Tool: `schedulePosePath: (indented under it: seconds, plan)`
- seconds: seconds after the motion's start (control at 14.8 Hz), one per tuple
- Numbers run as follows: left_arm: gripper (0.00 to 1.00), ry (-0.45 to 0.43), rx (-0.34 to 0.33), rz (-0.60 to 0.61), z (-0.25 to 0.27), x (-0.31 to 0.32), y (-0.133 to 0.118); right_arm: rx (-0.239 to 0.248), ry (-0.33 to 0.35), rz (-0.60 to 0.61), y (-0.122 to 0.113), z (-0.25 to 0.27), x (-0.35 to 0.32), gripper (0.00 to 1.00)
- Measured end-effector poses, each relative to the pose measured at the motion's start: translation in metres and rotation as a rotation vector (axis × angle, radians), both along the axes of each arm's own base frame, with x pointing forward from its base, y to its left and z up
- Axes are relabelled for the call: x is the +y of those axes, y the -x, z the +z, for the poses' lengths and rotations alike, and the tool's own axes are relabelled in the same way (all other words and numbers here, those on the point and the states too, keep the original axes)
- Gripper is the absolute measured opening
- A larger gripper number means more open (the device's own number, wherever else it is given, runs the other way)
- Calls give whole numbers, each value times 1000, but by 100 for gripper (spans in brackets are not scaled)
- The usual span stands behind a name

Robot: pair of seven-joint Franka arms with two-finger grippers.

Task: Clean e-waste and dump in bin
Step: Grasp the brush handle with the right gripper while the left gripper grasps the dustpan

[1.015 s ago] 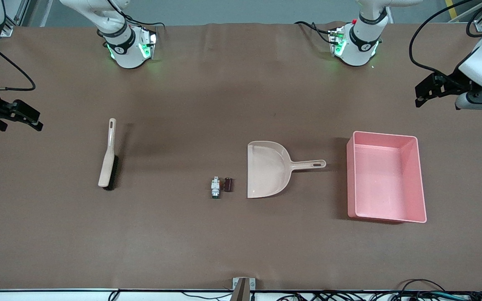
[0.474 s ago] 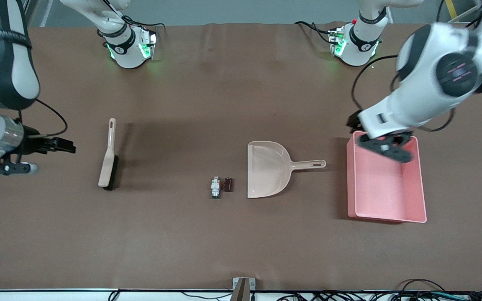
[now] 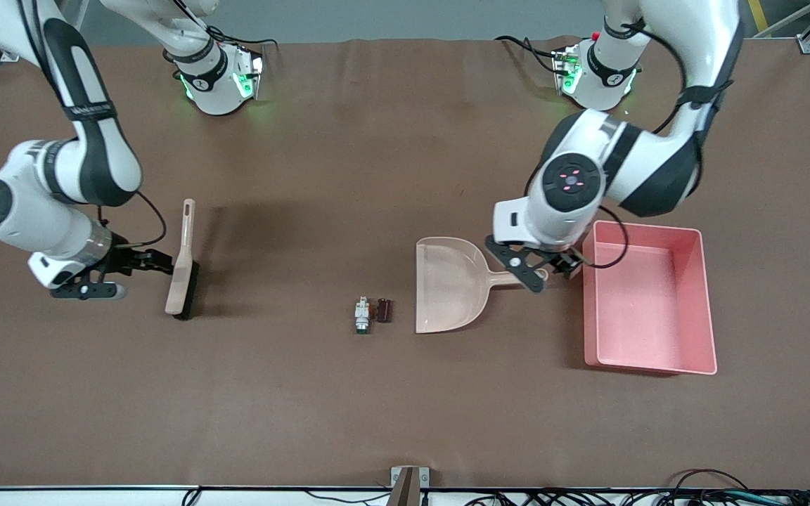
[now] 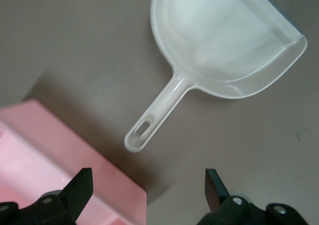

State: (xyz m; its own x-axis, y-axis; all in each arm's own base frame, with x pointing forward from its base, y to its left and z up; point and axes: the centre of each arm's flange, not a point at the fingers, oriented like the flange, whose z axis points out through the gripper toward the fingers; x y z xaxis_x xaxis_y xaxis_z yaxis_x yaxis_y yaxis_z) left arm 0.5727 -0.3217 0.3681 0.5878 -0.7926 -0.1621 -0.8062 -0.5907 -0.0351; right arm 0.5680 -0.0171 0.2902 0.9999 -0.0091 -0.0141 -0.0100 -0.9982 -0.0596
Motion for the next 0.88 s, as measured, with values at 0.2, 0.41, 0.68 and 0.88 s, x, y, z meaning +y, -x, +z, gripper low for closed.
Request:
schedulePosePath:
  seconds: [0.2,0.41,0.68,0.88]
  plan:
    - [96,14,6,-167,-37,-17,-2,-10,5,7,10,-36,12,100]
    - [95,-18,16,-317,-64,-21,-4,-17,7,6,9,-57,13,100]
    - [90,-33,-9,-431,-85,-32,-1,-12,8,4,10,-70,12,100]
    - [90,-24,-3,-479,-104,-34,0,-5,8,3,11,-76,12,97]
